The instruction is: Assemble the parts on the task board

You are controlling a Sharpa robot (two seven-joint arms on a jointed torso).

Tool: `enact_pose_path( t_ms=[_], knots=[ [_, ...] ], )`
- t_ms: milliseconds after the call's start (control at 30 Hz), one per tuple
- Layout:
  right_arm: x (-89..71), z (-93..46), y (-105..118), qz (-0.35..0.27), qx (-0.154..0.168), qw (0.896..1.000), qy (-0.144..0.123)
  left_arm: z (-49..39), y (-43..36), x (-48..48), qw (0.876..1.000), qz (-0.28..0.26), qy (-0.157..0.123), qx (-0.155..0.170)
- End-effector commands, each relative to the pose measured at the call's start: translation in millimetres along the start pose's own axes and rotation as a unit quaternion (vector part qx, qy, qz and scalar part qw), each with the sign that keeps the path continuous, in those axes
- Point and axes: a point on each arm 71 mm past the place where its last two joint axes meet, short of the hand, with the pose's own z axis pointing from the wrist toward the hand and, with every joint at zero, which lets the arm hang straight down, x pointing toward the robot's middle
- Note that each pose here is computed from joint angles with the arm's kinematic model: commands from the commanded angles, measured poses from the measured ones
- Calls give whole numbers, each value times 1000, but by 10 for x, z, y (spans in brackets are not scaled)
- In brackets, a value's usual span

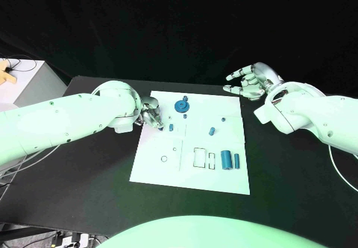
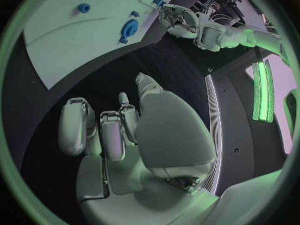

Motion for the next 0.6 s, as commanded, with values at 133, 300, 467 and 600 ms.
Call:
enact_pose_path(
  t_ms=[133, 300, 467, 600],
  knots=[
    [14, 0, 6, -1, -4, 1000, 7, 5, -11, 37, 1000, 13, 19, 1],
    [15, 0, 5, -1, -4, 1000, 7, 7, -10, 33, 1000, 12, 17, 1],
    [17, 0, 6, -1, -4, 1000, 7, 15, -14, 27, 1000, 11, 15, 1],
    [20, 0, 8, -1, -5, 1000, 8, 28, -26, 25, 1000, 10, 15, 1]
  ],
)
